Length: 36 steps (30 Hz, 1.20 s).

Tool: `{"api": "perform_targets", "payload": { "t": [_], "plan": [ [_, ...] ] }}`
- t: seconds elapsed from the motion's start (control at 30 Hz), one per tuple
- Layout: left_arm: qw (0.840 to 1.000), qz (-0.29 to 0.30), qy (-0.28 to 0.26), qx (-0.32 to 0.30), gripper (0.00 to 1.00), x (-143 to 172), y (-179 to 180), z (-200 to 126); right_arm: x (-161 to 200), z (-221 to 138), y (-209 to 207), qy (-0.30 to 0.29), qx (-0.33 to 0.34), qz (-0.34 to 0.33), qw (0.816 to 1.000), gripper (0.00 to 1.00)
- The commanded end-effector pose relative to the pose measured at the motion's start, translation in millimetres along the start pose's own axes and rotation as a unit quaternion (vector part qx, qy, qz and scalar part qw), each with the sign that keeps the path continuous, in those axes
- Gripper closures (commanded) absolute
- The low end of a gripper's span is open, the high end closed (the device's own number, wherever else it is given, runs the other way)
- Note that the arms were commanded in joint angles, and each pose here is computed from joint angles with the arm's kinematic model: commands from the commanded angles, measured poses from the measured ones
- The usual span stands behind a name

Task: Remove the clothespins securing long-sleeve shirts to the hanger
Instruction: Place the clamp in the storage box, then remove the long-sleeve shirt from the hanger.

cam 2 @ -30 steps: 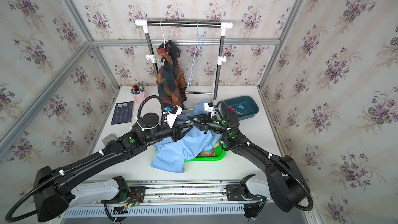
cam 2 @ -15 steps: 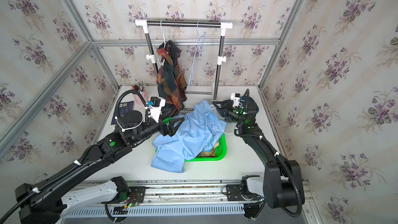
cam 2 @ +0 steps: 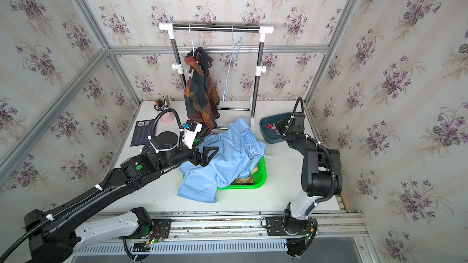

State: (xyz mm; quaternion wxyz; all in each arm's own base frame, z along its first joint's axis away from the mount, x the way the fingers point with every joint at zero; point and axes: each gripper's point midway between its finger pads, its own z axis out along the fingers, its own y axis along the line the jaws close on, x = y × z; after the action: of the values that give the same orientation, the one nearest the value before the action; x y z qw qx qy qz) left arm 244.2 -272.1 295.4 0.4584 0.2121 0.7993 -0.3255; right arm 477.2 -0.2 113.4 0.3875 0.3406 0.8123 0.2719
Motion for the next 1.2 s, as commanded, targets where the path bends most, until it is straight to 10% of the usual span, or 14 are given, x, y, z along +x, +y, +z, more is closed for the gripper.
{"api": "perform_targets", "payload": {
  "t": [0.0, 0.27, 0.67, 1.17],
  "plan": [
    [1.0, -0.012, 0.009, 0.008, 0.01, 4.7, -2.7, 0.8, -21.5, 7.2, -7.3, -0.05, 0.03, -0.042, 0.997, 0.76],
    [0.999, -0.009, 0.031, -0.002, 0.01, 12.3, 1.1, 8.9, -28.8, 2.9, 0.8, -0.056, 0.028, -0.069, 0.996, 0.25],
    [0.987, 0.016, 0.16, -0.007, 0.01, 70.9, -20.6, 43.7, 66.0, -144.8, 22.0, 0.052, -0.039, -0.092, 0.994, 0.4],
    [0.981, 0.003, 0.191, 0.015, 0.01, 95.9, -55.8, 83.0, 148.9, -138.8, -4.1, 0.156, -0.154, 0.014, 0.976, 0.47]
  ]
}}
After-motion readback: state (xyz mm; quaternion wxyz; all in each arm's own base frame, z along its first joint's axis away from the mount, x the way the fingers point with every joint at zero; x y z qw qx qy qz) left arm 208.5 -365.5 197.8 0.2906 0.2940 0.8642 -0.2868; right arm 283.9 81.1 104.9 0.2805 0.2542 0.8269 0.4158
